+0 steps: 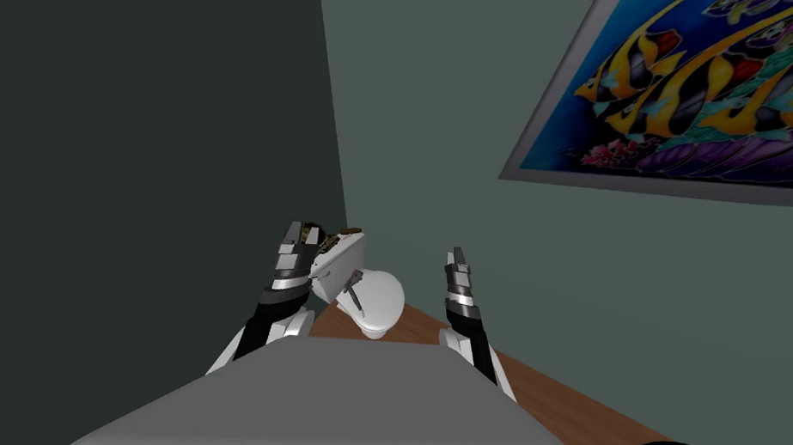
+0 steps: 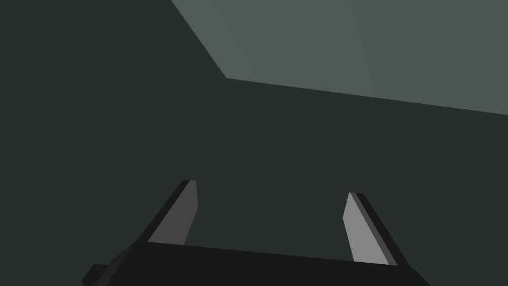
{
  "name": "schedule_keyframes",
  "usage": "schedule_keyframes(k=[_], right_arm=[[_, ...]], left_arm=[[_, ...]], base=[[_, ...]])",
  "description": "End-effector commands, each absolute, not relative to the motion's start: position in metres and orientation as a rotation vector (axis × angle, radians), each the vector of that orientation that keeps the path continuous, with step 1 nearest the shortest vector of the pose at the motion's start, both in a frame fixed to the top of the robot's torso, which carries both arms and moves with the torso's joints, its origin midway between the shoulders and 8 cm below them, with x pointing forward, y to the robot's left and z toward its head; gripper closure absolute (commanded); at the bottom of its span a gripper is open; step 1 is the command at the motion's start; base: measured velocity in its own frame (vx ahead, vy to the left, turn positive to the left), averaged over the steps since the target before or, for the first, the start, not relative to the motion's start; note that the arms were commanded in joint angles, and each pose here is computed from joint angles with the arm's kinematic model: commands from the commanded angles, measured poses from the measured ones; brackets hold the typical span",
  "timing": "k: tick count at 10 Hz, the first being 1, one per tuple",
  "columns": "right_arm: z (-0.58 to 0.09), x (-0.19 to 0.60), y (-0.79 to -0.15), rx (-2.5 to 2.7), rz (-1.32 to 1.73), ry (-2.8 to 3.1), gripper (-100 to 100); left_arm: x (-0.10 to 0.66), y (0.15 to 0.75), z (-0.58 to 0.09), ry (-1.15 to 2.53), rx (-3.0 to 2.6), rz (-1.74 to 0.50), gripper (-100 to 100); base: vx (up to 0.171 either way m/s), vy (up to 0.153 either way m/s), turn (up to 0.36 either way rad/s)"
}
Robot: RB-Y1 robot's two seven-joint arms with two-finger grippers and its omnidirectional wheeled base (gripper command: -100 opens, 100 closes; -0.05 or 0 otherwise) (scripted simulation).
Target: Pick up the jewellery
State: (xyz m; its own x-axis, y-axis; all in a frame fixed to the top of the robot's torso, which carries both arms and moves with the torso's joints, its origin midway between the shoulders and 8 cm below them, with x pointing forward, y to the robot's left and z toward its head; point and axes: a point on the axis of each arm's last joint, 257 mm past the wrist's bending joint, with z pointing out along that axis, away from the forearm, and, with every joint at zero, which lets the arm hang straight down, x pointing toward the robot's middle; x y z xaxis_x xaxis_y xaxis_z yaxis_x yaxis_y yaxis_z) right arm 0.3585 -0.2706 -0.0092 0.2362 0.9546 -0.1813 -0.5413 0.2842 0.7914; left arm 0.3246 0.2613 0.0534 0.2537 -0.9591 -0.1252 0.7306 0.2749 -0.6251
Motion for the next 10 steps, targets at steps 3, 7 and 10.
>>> schedule_keyframes(k=[3, 7, 10], right_arm=[[-0.009, 0.359, -0.271, 0.669, 1.137, 0.751, 0], [-0.009, 0.359, -0.271, 0.669, 1.137, 0.752, 0], [-0.009, 0.358, -0.271, 0.669, 1.137, 0.752, 0]], left_arm=[[0.335, 0.246, 0.041, 0.658, -0.393, -1.175, -100], [0.355, 0.233, 0.016, 0.769, -0.278, -1.068, -100], [0.373, 0.226, -0.007, 0.835, -0.198, -0.963, -100]], base=[[0.013, 0.041, 0.004], [0.015, 0.107, 0.009], [0.046, 0.141, 0.012]])
